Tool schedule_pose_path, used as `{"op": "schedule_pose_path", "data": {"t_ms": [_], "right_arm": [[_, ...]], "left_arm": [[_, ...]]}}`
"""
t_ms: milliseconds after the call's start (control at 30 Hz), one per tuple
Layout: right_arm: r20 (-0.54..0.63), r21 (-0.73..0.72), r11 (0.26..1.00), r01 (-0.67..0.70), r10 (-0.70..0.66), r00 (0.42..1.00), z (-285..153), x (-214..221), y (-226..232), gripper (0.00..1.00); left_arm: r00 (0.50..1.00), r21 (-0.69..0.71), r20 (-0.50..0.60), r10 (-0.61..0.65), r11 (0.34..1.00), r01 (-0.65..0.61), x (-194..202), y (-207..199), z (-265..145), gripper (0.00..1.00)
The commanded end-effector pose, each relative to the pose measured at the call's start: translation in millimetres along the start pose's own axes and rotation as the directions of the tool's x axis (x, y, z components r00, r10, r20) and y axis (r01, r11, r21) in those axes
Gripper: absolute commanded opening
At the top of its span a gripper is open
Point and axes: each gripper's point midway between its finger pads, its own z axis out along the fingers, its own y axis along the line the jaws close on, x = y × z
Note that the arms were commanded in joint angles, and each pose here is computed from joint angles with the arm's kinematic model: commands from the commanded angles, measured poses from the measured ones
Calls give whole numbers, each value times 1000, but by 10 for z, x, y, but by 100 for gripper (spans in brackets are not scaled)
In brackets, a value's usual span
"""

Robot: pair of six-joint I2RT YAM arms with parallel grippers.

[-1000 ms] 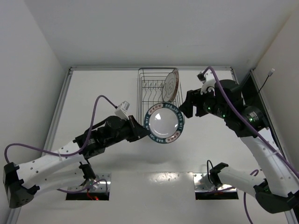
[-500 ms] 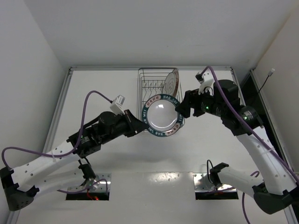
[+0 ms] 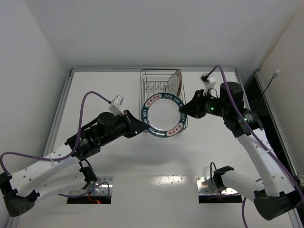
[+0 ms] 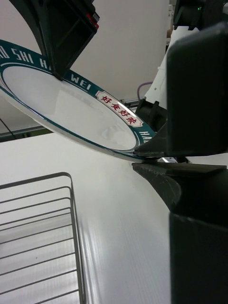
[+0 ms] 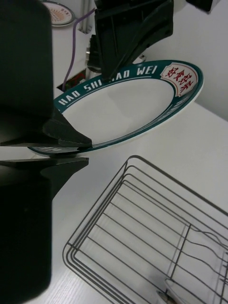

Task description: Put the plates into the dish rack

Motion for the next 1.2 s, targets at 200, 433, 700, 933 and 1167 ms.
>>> {"op": "schedule_pose_path", "data": {"t_ms": [200,433,700,933,1167], "right_arm": [[133,-81,995,65,-53,990,-96,-391,243,0],[272,118,991,63,-94,958,-236,-974,43,0],[295,495,869,-32,-134,946,-4,-1417,-702,0],[156,757,653,13,-201,967,459,-1537,-1258,0],[20,857,503,113,-252,968,942,-1773,-1397,0]], "left_arm": [[999,105,39,-11,994,7,-175,-341,-70,5],[999,-69,32,13,998,-11,-101,75,-28,94],[992,-219,87,91,973,-70,-332,218,-285,99],[966,-341,136,219,926,-162,-637,261,-609,99],[943,-462,123,310,858,-222,-741,452,-652,99]]}}
